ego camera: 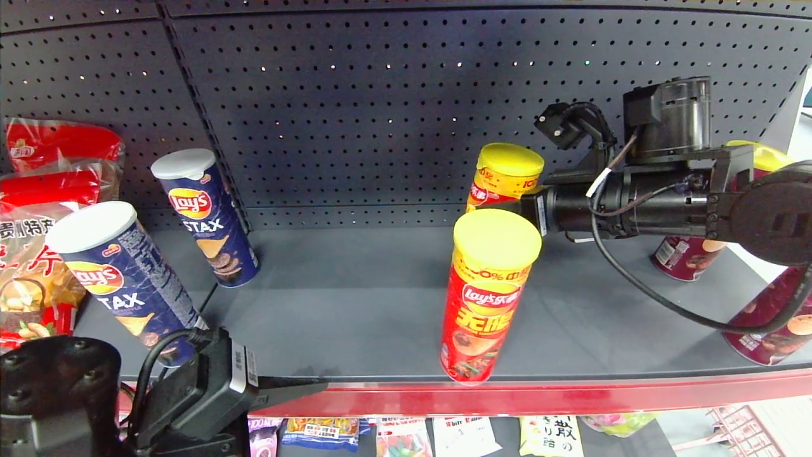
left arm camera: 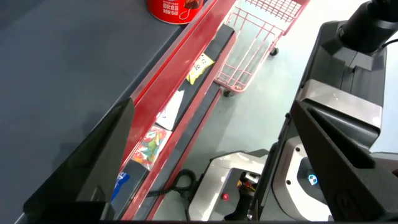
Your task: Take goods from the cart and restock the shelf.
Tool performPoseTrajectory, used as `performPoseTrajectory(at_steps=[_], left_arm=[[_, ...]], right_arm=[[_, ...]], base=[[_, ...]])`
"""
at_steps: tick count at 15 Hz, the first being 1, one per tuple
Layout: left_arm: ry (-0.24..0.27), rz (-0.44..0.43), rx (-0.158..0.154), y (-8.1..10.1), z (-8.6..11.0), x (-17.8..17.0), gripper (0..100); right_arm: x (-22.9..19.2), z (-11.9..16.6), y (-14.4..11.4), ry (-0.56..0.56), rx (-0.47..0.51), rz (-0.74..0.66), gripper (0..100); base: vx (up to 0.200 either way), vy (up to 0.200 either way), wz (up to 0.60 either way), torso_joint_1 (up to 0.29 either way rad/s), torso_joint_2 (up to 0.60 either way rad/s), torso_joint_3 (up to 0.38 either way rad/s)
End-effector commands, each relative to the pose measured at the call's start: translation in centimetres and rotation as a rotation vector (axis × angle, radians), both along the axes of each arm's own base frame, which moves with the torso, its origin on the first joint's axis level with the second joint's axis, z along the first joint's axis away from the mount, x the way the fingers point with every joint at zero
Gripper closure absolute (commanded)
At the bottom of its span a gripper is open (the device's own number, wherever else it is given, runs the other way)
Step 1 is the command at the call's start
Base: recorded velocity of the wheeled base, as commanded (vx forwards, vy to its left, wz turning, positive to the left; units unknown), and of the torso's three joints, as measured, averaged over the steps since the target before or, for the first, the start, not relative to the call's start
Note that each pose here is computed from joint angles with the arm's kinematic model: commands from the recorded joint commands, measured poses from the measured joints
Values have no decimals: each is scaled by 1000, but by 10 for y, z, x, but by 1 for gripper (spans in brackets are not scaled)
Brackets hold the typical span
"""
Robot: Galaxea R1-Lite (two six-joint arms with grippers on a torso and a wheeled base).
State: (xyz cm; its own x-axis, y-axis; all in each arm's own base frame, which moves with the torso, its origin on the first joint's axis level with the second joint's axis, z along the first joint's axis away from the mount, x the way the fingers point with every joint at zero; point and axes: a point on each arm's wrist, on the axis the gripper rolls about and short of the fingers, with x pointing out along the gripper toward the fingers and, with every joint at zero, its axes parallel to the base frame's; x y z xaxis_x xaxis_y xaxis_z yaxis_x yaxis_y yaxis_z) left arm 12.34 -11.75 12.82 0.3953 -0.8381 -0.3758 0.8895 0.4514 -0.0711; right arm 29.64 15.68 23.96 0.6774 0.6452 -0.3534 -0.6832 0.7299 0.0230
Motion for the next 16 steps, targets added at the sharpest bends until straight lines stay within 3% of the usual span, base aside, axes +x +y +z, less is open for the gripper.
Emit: performPoseTrajectory(at_steps=[1,11,12,16], left_arm=[[1,0,0,0,0,0,0],[0,-1,1,0,0,1,0],[0,-1,1,0,0,1,0],[1,0,0,0,0,1,0]], right_arm=[[-2,-1,3,3,-2,8,100],[-4,-6,6,13,-15,9,100],[-4,-6,6,14,-15,9,0],[-6,-6,5,13,-15,7,0]], base=[[0,0,0,0,0,0],[0,0,0,0,0,0],[0,0,0,0,0,0],[0,0,0,0,0,0]])
